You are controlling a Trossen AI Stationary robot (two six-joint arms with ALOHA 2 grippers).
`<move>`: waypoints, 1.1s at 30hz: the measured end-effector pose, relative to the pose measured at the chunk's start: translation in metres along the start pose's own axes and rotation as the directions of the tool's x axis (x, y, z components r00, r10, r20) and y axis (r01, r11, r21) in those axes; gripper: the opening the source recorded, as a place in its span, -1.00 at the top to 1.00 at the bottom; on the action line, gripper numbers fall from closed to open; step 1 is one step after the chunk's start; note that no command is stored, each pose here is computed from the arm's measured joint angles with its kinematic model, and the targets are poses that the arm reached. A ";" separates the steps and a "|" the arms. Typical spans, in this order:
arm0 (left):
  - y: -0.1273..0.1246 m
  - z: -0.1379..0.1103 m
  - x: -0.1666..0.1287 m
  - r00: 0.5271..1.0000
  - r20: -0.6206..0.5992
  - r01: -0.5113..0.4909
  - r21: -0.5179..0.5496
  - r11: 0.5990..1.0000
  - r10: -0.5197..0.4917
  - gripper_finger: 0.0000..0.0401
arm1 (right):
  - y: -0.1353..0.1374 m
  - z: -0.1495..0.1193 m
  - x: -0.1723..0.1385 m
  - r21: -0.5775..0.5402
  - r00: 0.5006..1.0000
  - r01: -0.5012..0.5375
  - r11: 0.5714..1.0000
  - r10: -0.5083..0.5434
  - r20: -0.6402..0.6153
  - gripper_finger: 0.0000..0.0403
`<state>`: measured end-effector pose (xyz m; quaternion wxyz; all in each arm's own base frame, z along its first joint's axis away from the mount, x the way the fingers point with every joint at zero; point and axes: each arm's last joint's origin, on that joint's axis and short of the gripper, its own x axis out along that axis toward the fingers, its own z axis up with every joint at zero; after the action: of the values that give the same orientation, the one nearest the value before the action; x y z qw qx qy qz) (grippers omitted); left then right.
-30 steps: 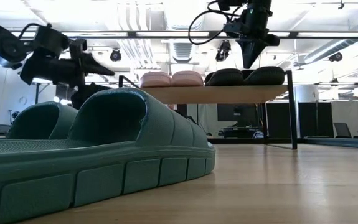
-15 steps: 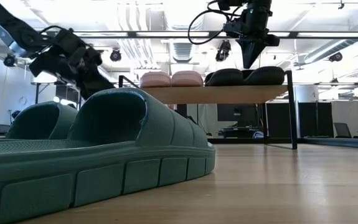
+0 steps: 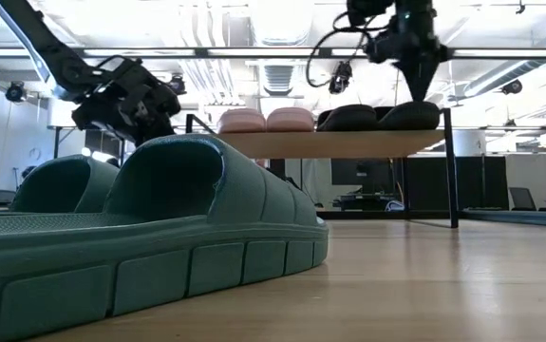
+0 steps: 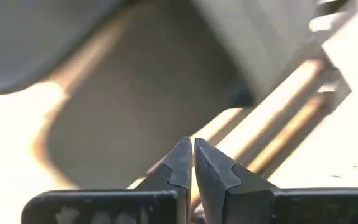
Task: Pick and place slides into the shelf
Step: Adjust the shelf
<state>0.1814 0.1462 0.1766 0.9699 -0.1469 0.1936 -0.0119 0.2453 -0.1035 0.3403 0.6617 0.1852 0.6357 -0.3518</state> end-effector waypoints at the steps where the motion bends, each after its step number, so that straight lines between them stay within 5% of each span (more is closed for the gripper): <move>1: 0.000 0.001 0.002 1.000 -0.006 0.007 -0.003 1.000 -0.007 1.00 | 0.000 -0.003 -0.001 0.000 0.999 -0.042 0.999 0.042 -0.018 0.94; 5: 0.004 0.007 0.007 1.000 -0.007 0.022 -0.002 1.000 -0.022 1.00 | -0.001 -0.021 -0.016 0.037 0.958 -0.282 0.959 0.283 -0.045 0.94; 12: 0.005 0.009 0.009 1.000 -0.007 0.024 -0.001 1.000 -0.024 1.00 | -0.019 -0.071 -0.040 0.282 0.951 -0.308 0.909 0.300 0.070 0.94; 19: 0.004 0.008 0.009 0.999 -0.007 0.038 -0.004 0.999 -0.038 1.00 | -0.024 -0.118 -0.010 0.509 0.957 -0.256 0.822 0.290 0.013 0.94; 26: 0.004 0.009 0.009 0.998 -0.004 0.059 -0.052 0.997 -0.059 1.00 | 0.000 -0.117 0.038 0.513 0.919 -0.347 0.785 0.393 0.020 0.94; 33: 0.008 0.011 0.014 0.998 -0.008 0.066 -0.084 0.994 -0.067 1.00 | -0.003 -0.112 0.065 0.547 0.970 -0.237 0.803 0.230 0.082 0.94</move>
<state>0.1979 0.1558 0.1784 0.9610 -0.1934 0.1942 -0.0368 0.1598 -0.0424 0.2641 0.6216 0.4433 0.4753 -0.4374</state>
